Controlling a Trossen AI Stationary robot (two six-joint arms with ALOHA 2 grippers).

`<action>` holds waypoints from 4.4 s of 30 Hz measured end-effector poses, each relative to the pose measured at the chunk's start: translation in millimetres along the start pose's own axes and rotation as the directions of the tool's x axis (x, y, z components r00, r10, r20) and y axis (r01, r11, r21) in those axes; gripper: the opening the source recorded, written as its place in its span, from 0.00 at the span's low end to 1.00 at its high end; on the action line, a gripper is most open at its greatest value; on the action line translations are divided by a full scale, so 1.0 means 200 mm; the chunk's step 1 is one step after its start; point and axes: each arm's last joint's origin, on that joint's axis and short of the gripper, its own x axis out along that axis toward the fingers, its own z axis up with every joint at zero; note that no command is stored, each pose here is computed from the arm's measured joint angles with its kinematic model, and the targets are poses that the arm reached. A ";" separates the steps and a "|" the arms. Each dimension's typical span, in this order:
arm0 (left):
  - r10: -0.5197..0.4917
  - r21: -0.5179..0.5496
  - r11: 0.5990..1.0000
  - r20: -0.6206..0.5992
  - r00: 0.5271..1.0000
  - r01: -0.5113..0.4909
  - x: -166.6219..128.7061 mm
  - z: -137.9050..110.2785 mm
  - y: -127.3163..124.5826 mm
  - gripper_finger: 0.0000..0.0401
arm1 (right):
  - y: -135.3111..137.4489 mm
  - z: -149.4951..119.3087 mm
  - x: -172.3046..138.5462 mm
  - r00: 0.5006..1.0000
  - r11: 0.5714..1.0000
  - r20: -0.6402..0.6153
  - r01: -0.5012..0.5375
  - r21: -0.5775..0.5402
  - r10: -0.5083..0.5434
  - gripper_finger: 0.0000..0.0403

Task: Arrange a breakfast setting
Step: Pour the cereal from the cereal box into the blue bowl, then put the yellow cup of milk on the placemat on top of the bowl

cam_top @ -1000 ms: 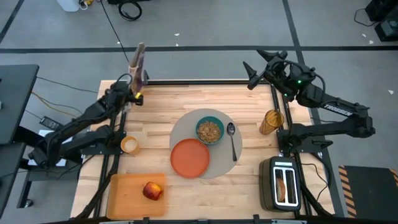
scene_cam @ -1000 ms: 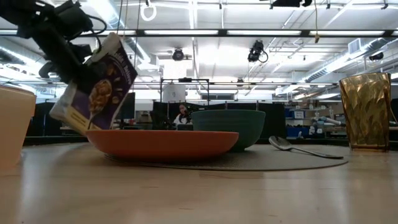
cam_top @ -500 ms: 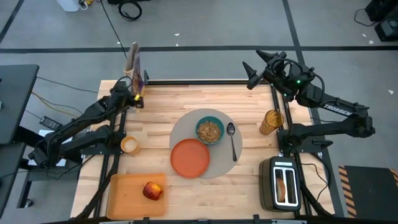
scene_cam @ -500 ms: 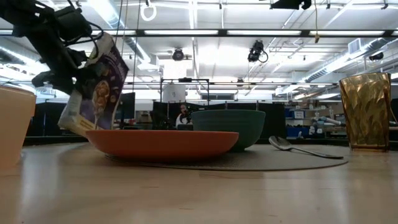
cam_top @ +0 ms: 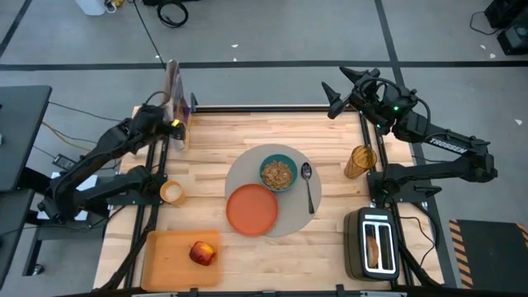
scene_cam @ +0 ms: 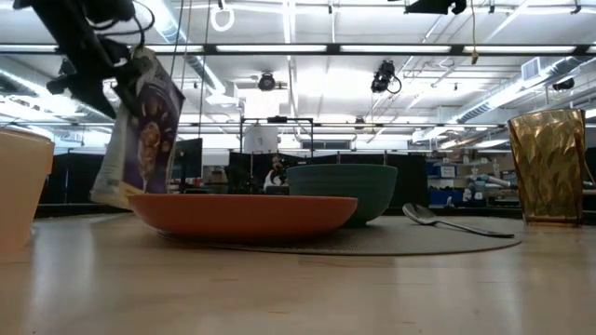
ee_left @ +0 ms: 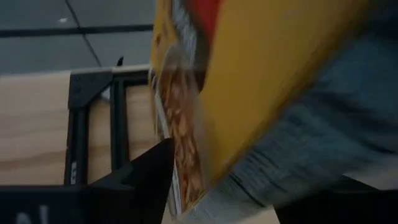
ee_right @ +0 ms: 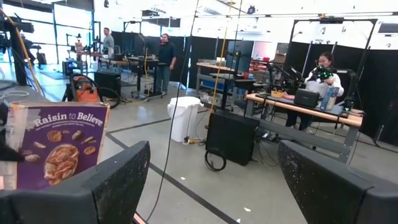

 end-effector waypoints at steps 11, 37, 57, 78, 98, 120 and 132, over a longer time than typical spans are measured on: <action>-0.085 0.053 0.996 0.153 0.985 0.077 -0.22 0.20 -0.02 0.59 | 0.00 -0.01 0.00 1.000 1.000 -0.012 -0.006 -0.014 0.006 0.90; -0.334 0.227 0.939 0.440 0.834 0.257 -0.61 0.47 -0.04 0.59 | 0.00 -0.01 0.00 1.000 0.999 -0.011 -0.012 -0.041 0.012 0.90; -0.750 0.273 0.411 -0.442 0.493 0.870 -0.66 0.22 -0.64 0.59 | -0.01 0.07 -0.01 0.990 0.981 0.142 0.029 -0.191 -0.001 0.86; 0.196 0.429 0.864 -0.770 0.607 0.265 -0.43 -0.46 -0.59 0.50 | 0.00 -0.01 0.11 0.998 0.971 0.067 0.032 -0.236 -0.017 0.86; 0.239 0.468 0.845 -0.764 0.600 0.260 -0.19 -0.69 -0.50 0.42 | 0.04 -0.07 0.18 1.000 0.967 0.012 0.015 -0.256 -0.012 0.86; 0.073 0.435 0.799 -0.755 0.651 0.415 -0.28 -0.59 -0.62 0.04 | 0.19 -0.17 0.24 0.974 0.975 -0.097 -0.211 -0.072 0.204 0.86; -0.105 0.543 0.645 -0.634 0.766 0.538 -0.31 -0.23 -0.96 0.03 | 0.43 -0.36 0.40 0.714 0.822 -0.426 -0.549 0.153 0.556 0.88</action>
